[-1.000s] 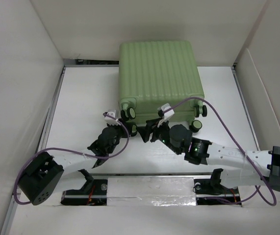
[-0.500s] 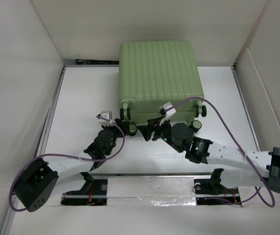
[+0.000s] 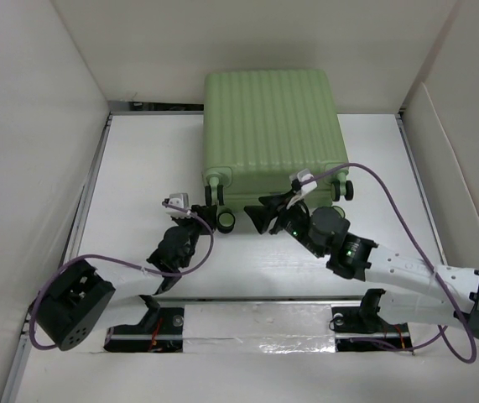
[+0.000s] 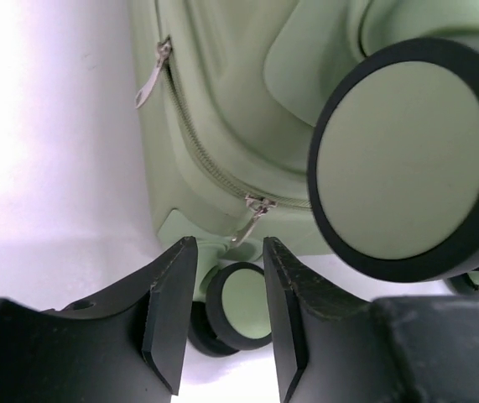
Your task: Pack the luggage
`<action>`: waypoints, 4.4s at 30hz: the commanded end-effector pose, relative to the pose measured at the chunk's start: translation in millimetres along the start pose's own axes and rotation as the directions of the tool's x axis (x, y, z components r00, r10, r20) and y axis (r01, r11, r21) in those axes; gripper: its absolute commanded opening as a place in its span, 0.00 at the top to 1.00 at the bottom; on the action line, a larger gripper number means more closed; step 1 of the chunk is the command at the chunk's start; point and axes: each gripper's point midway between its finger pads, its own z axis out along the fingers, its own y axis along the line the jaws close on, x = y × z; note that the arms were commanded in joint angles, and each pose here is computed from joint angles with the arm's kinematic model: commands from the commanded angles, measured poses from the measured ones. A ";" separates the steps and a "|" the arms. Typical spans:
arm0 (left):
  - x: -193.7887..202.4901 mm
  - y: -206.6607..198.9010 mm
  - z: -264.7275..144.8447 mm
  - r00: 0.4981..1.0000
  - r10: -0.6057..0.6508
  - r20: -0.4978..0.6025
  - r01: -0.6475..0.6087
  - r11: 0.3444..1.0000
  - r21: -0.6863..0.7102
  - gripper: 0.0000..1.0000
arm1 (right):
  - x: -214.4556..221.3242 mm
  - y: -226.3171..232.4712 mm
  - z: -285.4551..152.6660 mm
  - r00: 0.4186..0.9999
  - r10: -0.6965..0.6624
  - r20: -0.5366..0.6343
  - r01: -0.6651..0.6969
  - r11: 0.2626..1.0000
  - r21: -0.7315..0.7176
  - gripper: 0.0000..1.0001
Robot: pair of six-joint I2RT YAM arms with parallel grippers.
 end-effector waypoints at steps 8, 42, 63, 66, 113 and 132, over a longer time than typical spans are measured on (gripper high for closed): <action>-21.0 -26.6 19.1 0.995 -0.027 0.091 0.019 0.996 0.089 0.71 | -8.9 4.5 -5.2 0.998 0.029 0.050 -0.026 0.998 -0.062 0.41; -53.6 -13.4 34.6 0.972 -0.067 0.226 0.062 0.998 0.028 1.00 | -2.4 31.8 55.2 0.990 0.138 -0.017 -0.139 0.986 -0.087 0.08; -43.9 -3.9 29.4 0.980 -0.050 0.191 0.047 0.999 0.020 1.00 | 38.6 25.6 141.7 0.945 0.307 -0.114 -0.305 0.952 0.035 0.02; -43.0 -4.2 29.8 0.981 -0.051 0.189 0.048 0.999 0.023 1.00 | 43.3 21.6 147.8 0.936 0.330 -0.125 -0.330 0.944 0.026 0.07; -28.1 28.6 24.7 0.991 -0.034 0.130 0.048 0.993 -0.106 1.00 | 29.4 55.6 152.0 0.911 0.387 -0.140 -0.410 0.880 -0.241 0.01; -33.3 28.7 22.7 0.989 -0.026 0.143 0.041 0.993 -0.108 1.00 | 18.1 10.6 113.6 0.842 0.539 0.015 -0.528 0.830 -0.180 0.00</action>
